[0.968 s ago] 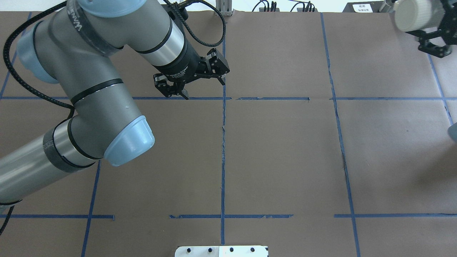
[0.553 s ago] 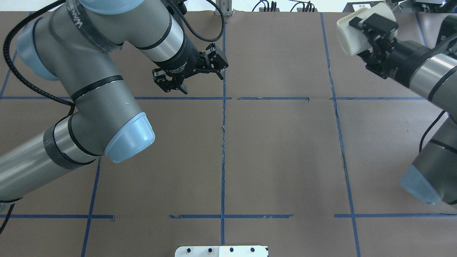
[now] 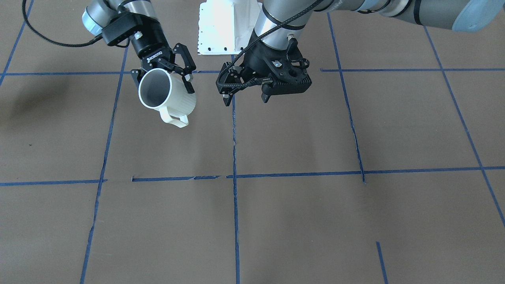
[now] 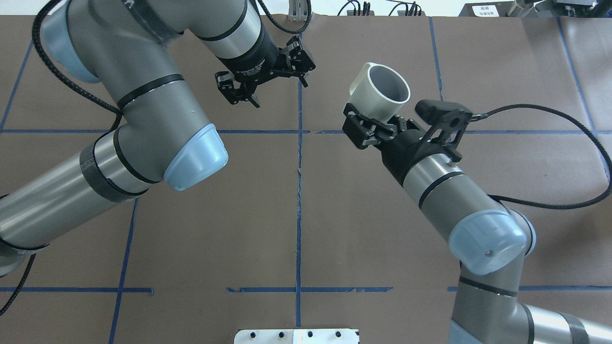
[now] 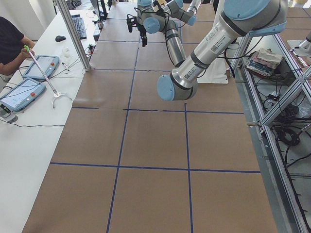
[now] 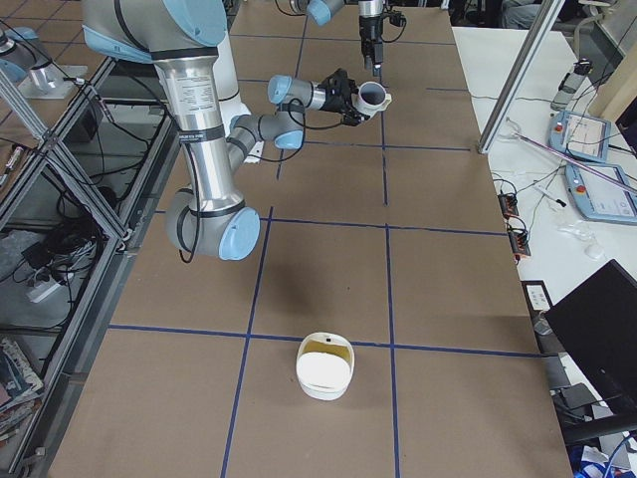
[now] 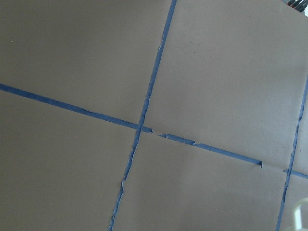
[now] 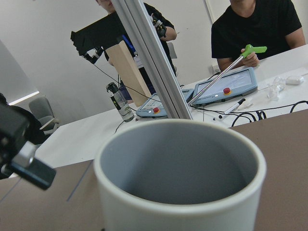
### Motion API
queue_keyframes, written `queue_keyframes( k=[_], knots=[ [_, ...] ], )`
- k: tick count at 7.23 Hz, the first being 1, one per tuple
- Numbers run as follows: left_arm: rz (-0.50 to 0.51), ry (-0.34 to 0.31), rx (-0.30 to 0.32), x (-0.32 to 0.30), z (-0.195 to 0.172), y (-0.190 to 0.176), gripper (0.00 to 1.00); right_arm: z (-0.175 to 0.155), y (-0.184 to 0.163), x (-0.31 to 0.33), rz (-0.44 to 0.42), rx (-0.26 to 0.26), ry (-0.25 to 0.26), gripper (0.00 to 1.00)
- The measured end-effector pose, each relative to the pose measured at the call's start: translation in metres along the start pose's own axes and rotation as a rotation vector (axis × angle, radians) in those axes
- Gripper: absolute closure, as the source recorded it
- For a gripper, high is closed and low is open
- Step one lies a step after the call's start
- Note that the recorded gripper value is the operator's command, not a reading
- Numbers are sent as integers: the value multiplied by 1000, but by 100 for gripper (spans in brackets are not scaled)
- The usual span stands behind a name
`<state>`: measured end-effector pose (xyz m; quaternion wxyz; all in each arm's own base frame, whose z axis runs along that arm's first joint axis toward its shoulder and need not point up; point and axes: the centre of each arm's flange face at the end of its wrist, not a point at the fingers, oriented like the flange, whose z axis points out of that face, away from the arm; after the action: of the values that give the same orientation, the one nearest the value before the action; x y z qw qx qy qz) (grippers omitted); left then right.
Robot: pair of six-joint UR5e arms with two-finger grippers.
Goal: Left arm hands cup to right arm to dump lemon
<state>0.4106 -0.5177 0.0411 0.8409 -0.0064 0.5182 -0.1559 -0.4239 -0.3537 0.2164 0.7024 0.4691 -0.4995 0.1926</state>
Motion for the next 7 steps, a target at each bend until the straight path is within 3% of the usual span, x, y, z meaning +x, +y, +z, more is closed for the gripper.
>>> queue_keyframes(
  k=[1,3,5,7],
  knots=[
    [-6,1,5,5,-4,-5,0,-1,21,-13,-117,-14,27,54],
    [-18,-7,-4,17,-15,-3,0,9,54,-29,-263,-29,68,54],
    [-34,-36,-69,23,-4,14,0,19,67,-42,-355,-27,88,52],
    [-40,-66,-116,25,18,36,14,22,69,-46,-403,-30,97,52]
  ],
)
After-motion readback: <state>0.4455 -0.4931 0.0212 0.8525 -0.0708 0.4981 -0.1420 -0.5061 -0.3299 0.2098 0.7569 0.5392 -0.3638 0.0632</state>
